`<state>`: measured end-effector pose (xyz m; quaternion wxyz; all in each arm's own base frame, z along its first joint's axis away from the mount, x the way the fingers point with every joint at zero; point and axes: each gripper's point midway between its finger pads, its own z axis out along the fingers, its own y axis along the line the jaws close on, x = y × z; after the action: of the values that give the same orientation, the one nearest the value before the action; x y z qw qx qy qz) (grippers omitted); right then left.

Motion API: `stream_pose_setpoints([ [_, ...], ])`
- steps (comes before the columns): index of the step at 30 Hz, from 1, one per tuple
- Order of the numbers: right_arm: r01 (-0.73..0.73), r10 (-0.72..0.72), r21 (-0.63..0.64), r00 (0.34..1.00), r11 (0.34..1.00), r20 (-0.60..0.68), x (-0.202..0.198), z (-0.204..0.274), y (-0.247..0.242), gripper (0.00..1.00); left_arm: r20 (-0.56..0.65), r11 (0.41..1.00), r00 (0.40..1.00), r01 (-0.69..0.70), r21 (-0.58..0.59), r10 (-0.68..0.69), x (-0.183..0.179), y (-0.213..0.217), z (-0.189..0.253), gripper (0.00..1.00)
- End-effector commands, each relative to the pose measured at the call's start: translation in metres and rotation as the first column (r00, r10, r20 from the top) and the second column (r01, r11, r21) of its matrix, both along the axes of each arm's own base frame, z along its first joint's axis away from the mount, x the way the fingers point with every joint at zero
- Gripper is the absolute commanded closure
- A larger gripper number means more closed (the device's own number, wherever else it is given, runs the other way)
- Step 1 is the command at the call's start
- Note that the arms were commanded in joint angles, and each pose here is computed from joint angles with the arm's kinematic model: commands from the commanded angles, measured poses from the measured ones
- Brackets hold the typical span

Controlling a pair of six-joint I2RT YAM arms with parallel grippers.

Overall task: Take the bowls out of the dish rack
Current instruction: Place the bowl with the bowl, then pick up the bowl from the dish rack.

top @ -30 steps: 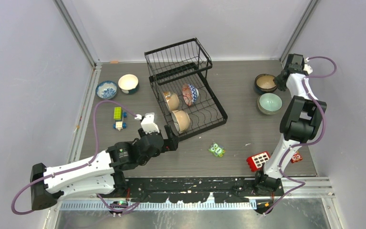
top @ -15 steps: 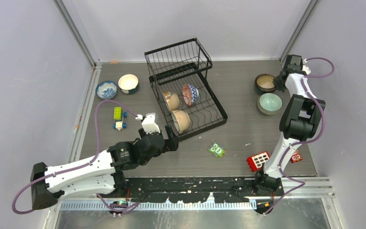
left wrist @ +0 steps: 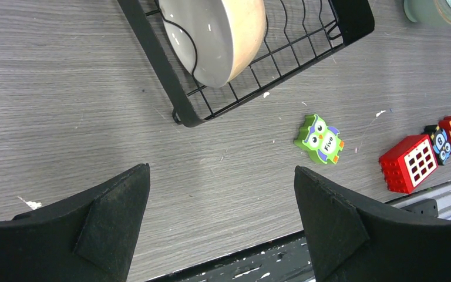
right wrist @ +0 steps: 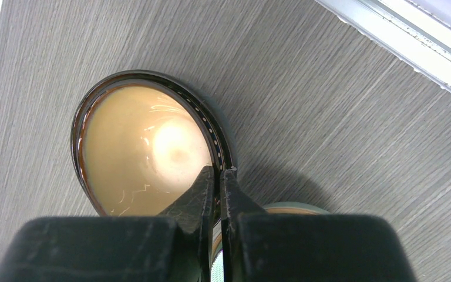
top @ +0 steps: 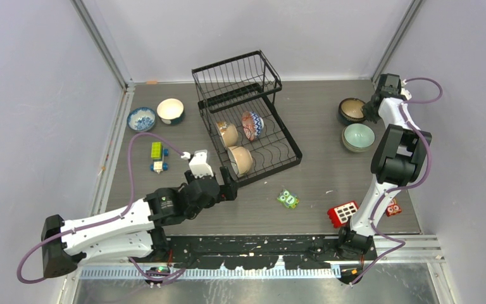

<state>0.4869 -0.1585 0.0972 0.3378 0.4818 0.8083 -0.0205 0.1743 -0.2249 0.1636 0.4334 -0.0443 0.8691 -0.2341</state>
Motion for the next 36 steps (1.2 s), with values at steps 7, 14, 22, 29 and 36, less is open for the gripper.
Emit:
stream_pose_setpoints([
  [7, -0.023, 0.025, -0.024, 0.997, 0.999, 0.075, 0.015, 0.015, -0.004, 0.98, 0.013, 0.999, 1.0, -0.017, -0.028, 0.017, 0.005, -0.004, 0.005, 0.06],
  [14, -0.025, 0.026, -0.017, 0.996, 1.0, 0.084, 0.016, 0.016, -0.002, 0.86, 0.015, 0.999, 1.0, -0.019, -0.028, 0.02, 0.005, -0.003, 0.006, 0.06],
  [22, -0.006, 0.008, -0.018, 0.992, 1.0, 0.122, 0.012, 0.043, -0.001, 0.64, 0.007, 0.999, 1.0, -0.007, -0.041, 0.007, 0.003, -0.006, 0.007, 0.06],
  [29, -0.007, 0.009, -0.012, 0.989, 1.0, 0.148, 0.005, 0.052, 0.011, 0.62, -0.004, 0.998, 1.0, -0.005, -0.058, 0.005, -0.001, -0.003, 0.006, 0.06],
  [36, -0.019, 0.027, -0.046, 0.981, 0.999, 0.191, 0.006, 0.081, 0.025, 0.54, 0.004, 0.998, 1.0, -0.008, -0.067, 0.008, -0.001, 0.0, 0.008, 0.06],
])
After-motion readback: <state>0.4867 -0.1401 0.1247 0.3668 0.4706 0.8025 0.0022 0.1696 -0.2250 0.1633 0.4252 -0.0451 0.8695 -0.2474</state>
